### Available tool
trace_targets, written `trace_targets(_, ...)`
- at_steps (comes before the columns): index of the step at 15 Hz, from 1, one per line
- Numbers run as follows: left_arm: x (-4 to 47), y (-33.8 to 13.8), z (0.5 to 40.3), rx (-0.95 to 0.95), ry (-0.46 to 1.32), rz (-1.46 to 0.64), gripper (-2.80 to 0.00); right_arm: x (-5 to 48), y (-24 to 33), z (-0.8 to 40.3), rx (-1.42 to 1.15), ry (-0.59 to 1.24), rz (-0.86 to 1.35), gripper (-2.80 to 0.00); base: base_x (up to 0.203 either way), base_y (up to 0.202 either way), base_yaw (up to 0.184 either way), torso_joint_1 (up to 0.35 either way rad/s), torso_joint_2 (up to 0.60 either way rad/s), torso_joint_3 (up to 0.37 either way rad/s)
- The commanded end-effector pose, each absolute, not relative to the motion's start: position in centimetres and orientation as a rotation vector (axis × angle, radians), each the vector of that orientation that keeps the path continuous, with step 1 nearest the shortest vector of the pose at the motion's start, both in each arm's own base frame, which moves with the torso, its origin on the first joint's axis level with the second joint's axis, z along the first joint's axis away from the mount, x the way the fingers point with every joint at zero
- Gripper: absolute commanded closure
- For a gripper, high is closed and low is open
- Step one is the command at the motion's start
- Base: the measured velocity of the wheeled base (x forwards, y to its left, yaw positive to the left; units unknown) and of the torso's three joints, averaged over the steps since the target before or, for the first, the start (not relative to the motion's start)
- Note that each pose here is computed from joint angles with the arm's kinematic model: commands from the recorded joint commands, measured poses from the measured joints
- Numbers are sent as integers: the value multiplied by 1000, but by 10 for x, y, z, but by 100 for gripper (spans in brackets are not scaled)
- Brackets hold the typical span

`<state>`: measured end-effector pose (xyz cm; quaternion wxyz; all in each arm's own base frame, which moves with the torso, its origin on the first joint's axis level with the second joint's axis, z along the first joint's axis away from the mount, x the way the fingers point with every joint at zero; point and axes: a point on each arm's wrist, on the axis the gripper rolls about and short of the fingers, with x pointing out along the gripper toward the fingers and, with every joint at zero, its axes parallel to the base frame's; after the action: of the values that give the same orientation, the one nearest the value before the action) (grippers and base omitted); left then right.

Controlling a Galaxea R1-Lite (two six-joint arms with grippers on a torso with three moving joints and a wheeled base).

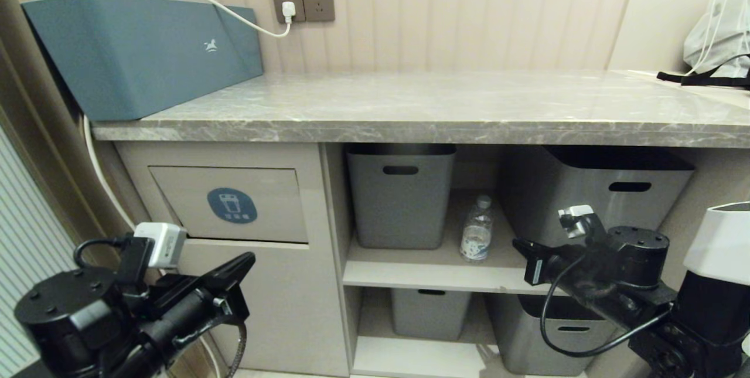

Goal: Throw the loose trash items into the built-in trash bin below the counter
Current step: Pick up the garbage

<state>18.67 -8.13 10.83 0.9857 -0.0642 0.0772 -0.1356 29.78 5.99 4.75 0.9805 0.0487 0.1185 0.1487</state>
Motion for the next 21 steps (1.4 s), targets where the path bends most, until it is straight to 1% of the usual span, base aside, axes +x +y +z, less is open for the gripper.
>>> trace_targets(1, 189, -82, 106, -127, 163, -269, 0, 307, 63, 34, 98, 255, 300, -280, 0, 0, 0, 0, 0, 0)
trace_targets(3, 189, -82, 104, -124, 171, -268, 0, 321, 65, 32, 103, 228, 283, -280, 0, 0, 0, 0, 0, 0)
trace_targets(9, 190, -82, 102, -120, 181, -265, 0, 356, 71, 6, 93, 205, 236, -280, 0, 0, 0, 0, 0, 0)
trace_targets(17, 194, -83, 97, -118, 203, -259, 0, 401, 80, -17, 90, 123, 237, -280, 0, 0, 0, 0, 0, 0)
trace_targets(21, 196, -82, 94, -116, 213, -252, 0, 419, 83, -35, 92, 103, 236, -280, 0, 0, 0, 0, 0, 0)
